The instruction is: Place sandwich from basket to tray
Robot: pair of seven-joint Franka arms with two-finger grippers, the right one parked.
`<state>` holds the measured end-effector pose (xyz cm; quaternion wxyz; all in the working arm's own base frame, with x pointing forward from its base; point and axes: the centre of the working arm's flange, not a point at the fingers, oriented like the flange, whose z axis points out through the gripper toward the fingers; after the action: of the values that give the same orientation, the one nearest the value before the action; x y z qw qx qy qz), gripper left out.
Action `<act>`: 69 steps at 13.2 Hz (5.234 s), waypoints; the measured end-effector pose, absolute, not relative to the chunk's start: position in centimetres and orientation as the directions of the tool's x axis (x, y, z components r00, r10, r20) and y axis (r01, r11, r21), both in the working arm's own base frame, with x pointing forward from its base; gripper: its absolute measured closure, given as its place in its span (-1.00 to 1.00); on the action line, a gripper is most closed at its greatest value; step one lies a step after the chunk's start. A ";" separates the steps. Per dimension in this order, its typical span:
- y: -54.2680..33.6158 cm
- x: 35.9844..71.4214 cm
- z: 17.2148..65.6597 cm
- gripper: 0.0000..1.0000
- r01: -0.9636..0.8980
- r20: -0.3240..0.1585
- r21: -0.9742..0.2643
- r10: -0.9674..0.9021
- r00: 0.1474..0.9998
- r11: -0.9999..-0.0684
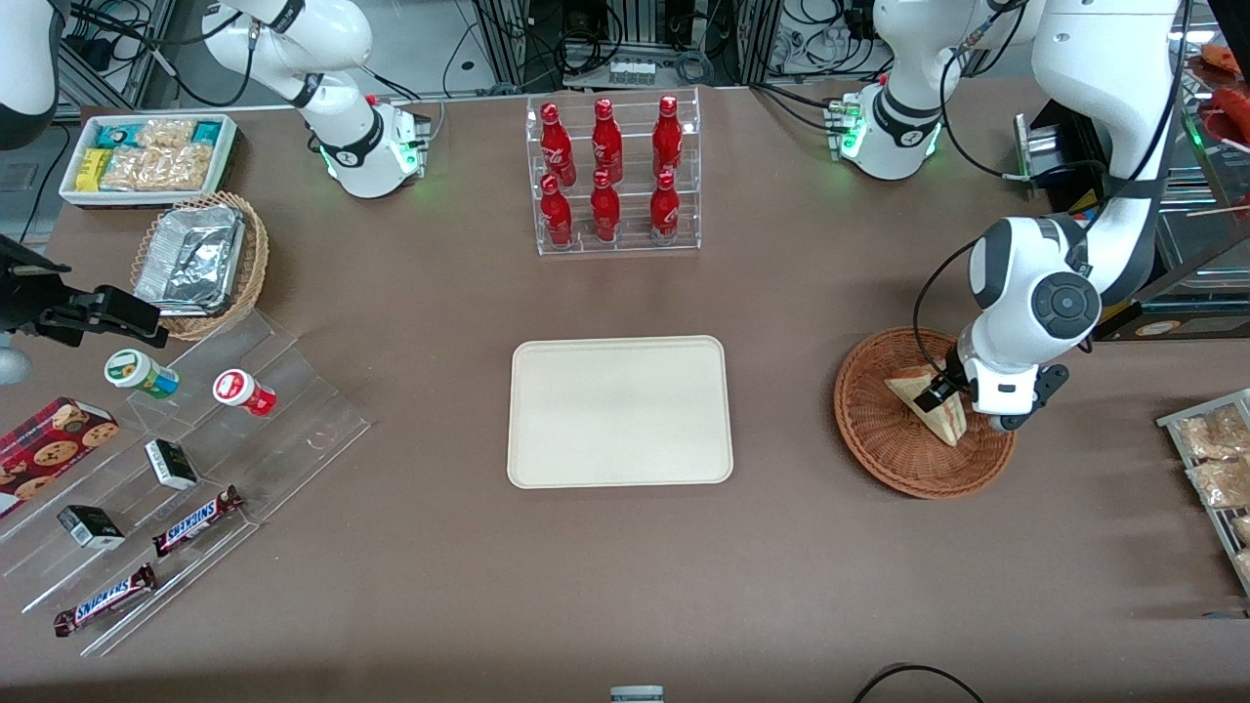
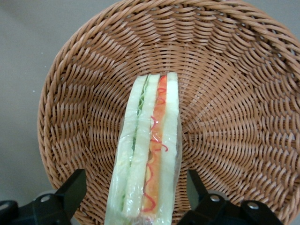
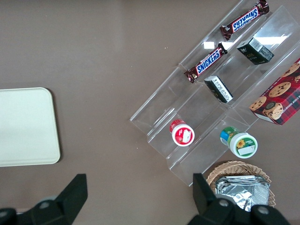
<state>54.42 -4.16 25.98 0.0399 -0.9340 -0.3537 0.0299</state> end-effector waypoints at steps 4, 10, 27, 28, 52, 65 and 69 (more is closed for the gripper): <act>-5.8 54.2 25.3 0.00 0.683 -0.030 -0.106 0.689 0.724 -0.722; -8.9 55.0 27.1 0.59 0.659 -0.030 -0.136 0.667 0.744 -0.740; -38.4 54.4 29.8 0.70 0.095 -0.232 -0.008 0.094 0.968 -0.995; -39.2 54.3 29.6 0.70 0.086 -0.237 0.002 0.083 0.968 -0.996; -43.5 55.7 23.9 0.58 0.040 -0.181 0.091 0.023 0.983 -0.995; -43.0 58.4 29.3 -1.00 0.051 -0.080 0.134 0.040 0.996 -0.990; -37.5 61.3 35.0 -1.00 0.123 -0.052 0.112 0.118 0.992 -0.986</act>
<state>61.35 -37.51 34.98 -0.0578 -0.9962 -0.0604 0.0227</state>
